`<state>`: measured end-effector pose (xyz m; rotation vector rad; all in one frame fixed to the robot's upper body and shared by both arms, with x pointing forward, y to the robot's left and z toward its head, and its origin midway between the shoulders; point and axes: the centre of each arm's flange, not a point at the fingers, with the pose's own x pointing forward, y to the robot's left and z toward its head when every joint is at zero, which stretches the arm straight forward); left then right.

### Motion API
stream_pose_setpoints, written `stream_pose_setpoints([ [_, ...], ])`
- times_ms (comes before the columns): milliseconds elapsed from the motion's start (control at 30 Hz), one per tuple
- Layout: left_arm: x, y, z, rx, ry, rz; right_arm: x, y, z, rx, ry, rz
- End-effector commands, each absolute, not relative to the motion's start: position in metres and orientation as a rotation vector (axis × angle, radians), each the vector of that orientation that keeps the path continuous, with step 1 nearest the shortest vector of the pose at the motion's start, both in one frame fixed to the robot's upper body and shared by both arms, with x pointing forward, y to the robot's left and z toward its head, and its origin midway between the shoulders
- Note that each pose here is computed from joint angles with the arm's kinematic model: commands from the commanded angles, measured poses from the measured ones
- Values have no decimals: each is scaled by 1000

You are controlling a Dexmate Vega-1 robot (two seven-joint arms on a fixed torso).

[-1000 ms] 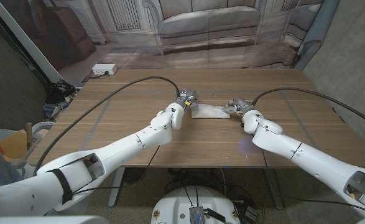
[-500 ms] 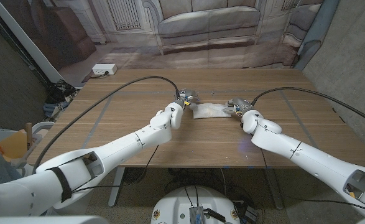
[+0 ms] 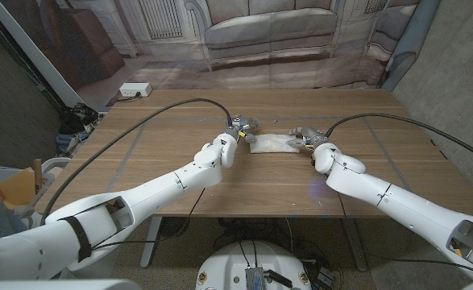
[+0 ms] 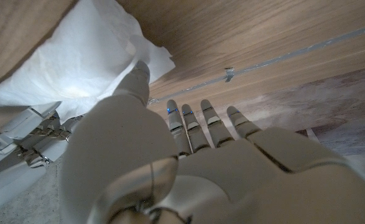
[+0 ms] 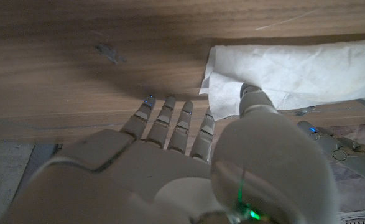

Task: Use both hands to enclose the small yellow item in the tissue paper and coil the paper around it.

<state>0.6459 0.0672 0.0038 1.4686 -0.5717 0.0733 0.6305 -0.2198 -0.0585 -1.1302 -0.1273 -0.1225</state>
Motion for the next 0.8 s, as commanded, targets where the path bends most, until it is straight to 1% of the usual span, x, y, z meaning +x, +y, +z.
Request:
stream_pose_setpoints([
  [33,642,67,2,1483,-579,90,626,-224,-61,-1106,-128,-133],
  [467,637,71,6,1453,-587,88,620,-229,-57,-1055,-173,-153],
  [800,636,73,8,1453,-588,92,620,-227,-58,-1055,-154,-151],
])
